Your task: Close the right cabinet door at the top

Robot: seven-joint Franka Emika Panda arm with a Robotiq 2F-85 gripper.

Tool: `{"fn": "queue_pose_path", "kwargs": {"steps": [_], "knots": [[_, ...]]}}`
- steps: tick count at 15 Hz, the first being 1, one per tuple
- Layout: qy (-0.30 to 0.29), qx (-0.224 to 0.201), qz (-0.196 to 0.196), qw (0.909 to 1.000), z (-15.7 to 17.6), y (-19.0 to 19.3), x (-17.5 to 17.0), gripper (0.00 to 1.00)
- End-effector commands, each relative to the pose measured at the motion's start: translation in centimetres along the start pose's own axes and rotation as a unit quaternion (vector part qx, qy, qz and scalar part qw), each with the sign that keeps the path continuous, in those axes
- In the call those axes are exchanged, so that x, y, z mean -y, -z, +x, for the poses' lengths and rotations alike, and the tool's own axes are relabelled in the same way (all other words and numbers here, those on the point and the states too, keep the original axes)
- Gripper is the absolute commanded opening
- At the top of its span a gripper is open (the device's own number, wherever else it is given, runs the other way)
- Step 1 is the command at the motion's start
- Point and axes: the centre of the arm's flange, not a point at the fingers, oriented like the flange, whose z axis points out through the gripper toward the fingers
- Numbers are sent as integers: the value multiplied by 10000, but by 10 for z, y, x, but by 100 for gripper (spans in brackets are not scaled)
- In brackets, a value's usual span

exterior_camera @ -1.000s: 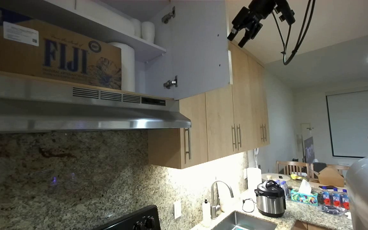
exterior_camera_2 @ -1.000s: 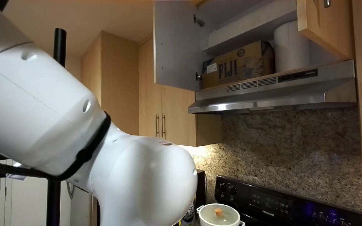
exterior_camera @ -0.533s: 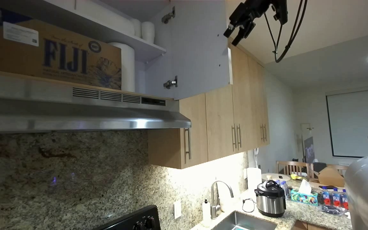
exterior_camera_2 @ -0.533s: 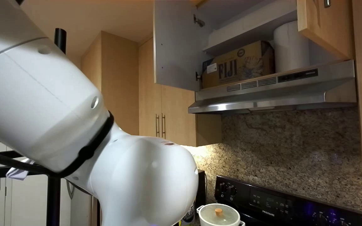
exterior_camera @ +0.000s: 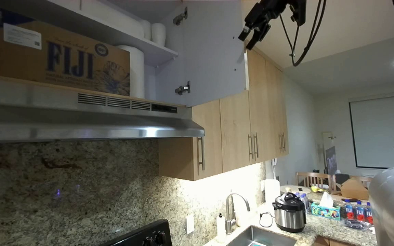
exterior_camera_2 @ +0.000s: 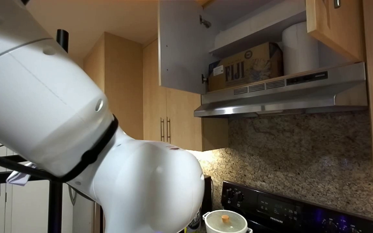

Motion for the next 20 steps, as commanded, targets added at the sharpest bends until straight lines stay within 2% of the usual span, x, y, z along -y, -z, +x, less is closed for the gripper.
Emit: {"fn": "queue_pose_path", "kwargs": {"steps": [1, 16, 20], "knots": [[221, 49, 61, 9997, 9, 2, -3, 100], [-376, -290, -255, 9985, 16, 5, -9, 100], [-365, -187, -173, 9990, 16, 3, -8, 100]]}}
